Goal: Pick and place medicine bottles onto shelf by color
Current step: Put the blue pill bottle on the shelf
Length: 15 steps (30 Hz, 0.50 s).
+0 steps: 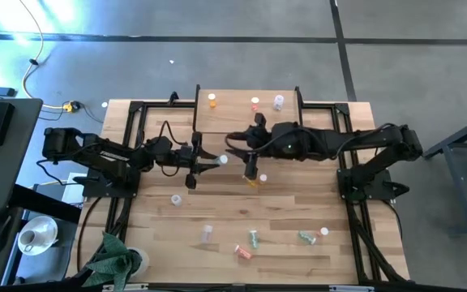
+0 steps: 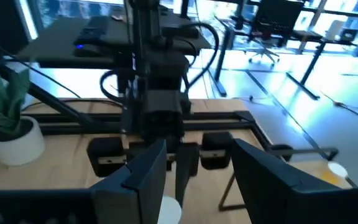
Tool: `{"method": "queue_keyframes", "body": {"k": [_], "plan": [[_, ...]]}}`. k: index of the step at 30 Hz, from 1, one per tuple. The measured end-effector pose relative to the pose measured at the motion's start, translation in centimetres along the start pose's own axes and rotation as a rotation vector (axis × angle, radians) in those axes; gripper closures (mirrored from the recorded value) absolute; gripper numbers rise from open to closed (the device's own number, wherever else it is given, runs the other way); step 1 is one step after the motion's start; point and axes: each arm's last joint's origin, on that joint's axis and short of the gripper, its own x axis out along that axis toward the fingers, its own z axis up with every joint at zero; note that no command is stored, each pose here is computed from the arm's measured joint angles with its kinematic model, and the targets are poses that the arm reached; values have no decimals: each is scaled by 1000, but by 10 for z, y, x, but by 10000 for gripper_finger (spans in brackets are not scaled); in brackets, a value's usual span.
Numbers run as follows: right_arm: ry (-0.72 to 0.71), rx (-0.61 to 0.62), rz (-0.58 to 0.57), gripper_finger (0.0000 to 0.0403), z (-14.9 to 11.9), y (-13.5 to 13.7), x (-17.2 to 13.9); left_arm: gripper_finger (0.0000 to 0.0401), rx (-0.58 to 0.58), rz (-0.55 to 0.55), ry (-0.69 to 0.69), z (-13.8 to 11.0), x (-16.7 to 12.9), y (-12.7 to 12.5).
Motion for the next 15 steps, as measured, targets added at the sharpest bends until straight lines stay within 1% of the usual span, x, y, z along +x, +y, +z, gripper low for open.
{"method": "queue_keyframes", "body": {"k": [4,7,9,15], "plan": [[-26,1,114,214,4,-4,0,310,-2,-1,0,0,0,0],[-25,-33,215,200,1,-3,6,306,-15,0,-13,1,0,0],[-1,-63,239,194,-6,0,14,306,-15,-2,-15,2,0,-1],[74,-175,252,192,-29,7,41,306,-15,-9,-14,2,1,-2]]}}
